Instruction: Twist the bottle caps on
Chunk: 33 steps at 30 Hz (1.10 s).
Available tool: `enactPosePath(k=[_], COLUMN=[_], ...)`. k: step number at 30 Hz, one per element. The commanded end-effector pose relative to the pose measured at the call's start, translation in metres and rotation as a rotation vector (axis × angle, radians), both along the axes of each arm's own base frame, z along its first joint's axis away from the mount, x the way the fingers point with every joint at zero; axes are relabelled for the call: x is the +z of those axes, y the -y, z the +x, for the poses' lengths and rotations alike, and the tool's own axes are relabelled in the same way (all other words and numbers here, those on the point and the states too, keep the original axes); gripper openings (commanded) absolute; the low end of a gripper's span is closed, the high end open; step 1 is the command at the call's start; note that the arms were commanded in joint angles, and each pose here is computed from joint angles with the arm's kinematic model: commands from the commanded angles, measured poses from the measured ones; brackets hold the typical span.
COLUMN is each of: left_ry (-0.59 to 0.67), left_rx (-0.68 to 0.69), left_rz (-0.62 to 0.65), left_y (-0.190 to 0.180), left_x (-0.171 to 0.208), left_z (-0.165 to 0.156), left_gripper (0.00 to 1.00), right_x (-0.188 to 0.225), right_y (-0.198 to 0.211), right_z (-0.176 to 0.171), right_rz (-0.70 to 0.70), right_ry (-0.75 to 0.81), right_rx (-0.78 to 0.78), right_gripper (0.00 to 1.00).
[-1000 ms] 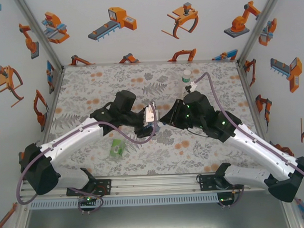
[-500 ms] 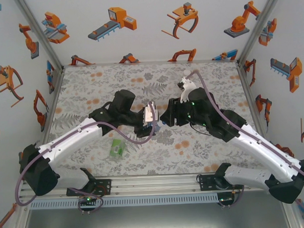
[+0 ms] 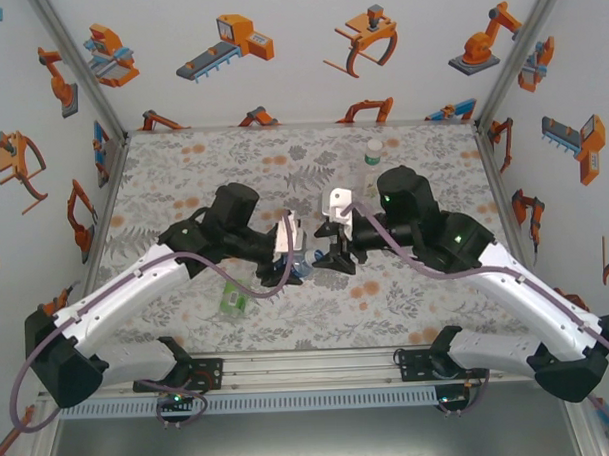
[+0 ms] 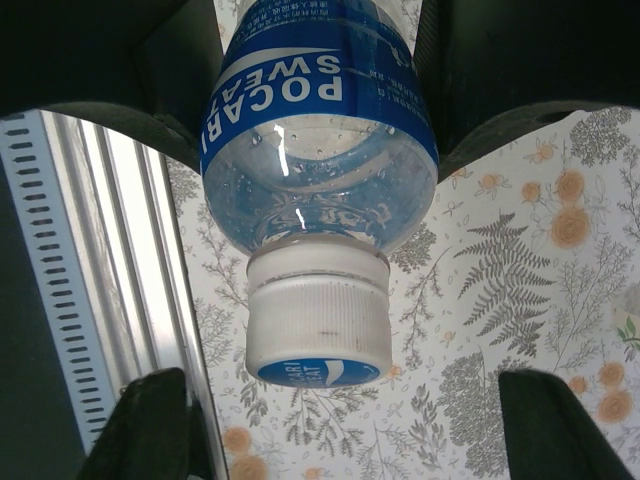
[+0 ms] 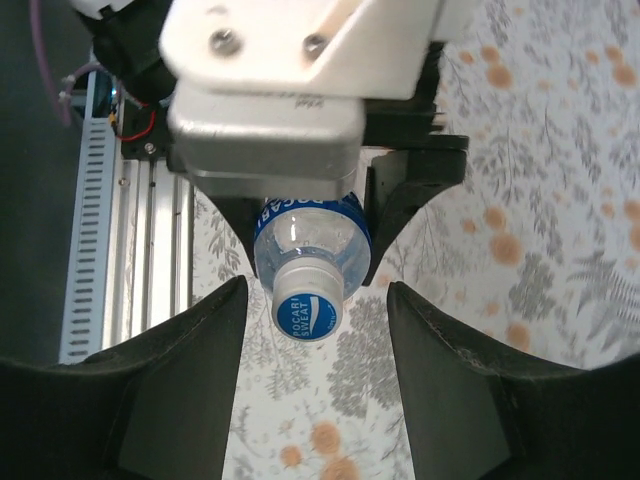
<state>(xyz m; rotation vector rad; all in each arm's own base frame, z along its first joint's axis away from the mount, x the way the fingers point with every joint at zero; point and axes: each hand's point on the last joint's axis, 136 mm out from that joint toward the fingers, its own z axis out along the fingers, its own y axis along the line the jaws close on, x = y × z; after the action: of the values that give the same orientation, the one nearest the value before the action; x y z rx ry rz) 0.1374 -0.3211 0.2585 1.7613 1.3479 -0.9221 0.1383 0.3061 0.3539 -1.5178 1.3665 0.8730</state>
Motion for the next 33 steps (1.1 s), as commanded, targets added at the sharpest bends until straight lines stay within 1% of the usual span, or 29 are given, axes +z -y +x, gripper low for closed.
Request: enactPosePath(k=[1, 3, 6, 9, 13, 17, 19, 21, 23, 25, 27, 30, 33], left_ry=[-0.027, -0.029, -0.033, -0.031, -0.025, -0.025, -0.017, -0.005, 0.013, 0.033, 0.048, 0.057, 0.062], left_rx=[-0.040, -0.039, -0.037, -0.034, -0.035, -0.034, -0.021, 0.001, 0.021, 0.041, 0.046, 0.047, 0.045], left_rz=[-0.019, -0.022, -0.023, -0.021, -0.018, -0.016, -0.017, -0.017, -0.022, -0.035, -0.045, -0.048, -0.051], left_y=[-0.006, -0.008, -0.008, -0.010, -0.009, -0.007, -0.006, -0.004, -0.002, 0.002, 0.007, 0.014, 0.021], left_x=[0.010, 0.010, 0.011, 0.010, 0.009, 0.007, 0.008, 0.007, 0.005, 0.004, 0.004, 0.003, 0.001], left_z=[-0.016, -0.018, -0.019, -0.019, -0.018, -0.016, -0.013, -0.007, -0.001, 0.006, 0.012, 0.019, 0.024], left_gripper=[0.00, 0.00, 0.00, 0.00, 0.00, 0.00, 0.00, 0.00, 0.00, 0.00, 0.00, 0.00, 0.00], right_x=[0.002, -0.003, -0.006, -0.006, -0.005, -0.005, -0.006, -0.007, -0.008, -0.014, -0.018, -0.029, -0.041], right_y=[-0.005, -0.007, -0.009, -0.009, -0.008, -0.007, -0.009, -0.010, -0.009, -0.004, 0.002, 0.017, 0.031], right_z=[-0.016, -0.016, -0.017, -0.017, -0.017, -0.018, -0.014, -0.002, 0.016, 0.034, 0.046, 0.065, 0.078], right_rz=[0.048, 0.045, 0.046, 0.048, 0.051, 0.053, 0.055, 0.063, 0.079, 0.095, 0.113, 0.138, 0.158], right_ry=[0.124, 0.119, 0.108, 0.112, 0.116, 0.091, 0.041, -0.033, -0.140, -0.281, -0.404, -0.617, -0.817], right_rx=[0.150, 0.167, 0.179, 0.177, 0.173, 0.165, 0.125, 0.030, -0.113, -0.281, -0.413, -0.651, -0.864], right_gripper=[0.52, 0.50, 0.43, 0.40, 0.31, 0.16, 0.08, 0.00, 0.00, 0.00, 0.00, 0.00, 0.00])
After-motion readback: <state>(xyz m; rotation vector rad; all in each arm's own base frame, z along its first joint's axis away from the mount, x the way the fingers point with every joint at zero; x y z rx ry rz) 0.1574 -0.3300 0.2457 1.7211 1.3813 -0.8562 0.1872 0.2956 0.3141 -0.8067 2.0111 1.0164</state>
